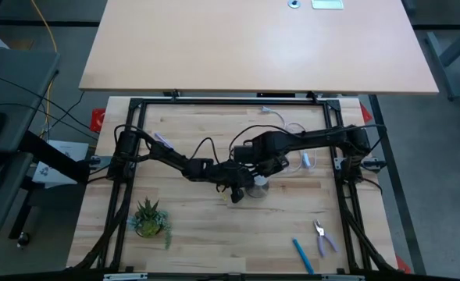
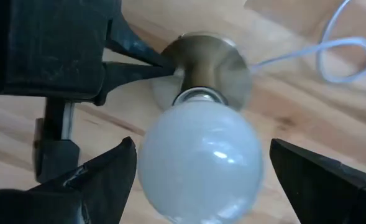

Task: Screw lightbulb
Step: Remove the lightbulb from the lamp

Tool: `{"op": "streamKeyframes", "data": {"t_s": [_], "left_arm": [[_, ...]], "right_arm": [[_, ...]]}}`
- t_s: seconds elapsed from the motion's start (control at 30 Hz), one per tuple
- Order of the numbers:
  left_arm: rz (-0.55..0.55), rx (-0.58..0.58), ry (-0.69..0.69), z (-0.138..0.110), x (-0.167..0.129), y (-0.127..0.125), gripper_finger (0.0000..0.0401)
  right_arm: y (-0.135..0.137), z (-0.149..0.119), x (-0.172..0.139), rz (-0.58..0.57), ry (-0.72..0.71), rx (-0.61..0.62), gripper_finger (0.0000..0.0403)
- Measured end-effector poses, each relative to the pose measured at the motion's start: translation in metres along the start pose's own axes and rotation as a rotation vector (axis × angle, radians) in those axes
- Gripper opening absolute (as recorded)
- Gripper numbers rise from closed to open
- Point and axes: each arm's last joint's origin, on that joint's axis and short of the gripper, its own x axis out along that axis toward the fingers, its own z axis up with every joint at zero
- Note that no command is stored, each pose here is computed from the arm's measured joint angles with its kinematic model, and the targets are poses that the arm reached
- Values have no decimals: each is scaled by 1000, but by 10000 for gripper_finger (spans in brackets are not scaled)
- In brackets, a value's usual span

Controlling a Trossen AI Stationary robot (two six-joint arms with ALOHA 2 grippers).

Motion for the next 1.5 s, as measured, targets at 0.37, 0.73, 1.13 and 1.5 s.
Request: {"op": "streamKeyframes", "data": {"t_s": [0.37, 0.73, 1.13, 1.5], "left_arm": [[-1, -8, -1, -2, 0, 0, 0], [0, -7, 1, -2, 0, 1, 0], [3, -7, 0, -2, 0, 0, 0], [-10, -4, 5, -2, 0, 0, 0]], "right_arm": [[4, -1, 4, 55, -14, -3, 358], [0, -3, 4, 9, 0, -50, 283], [0, -5, 5, 13, 18, -408, 241], [0, -7, 5, -2, 6, -1315, 240]]}}
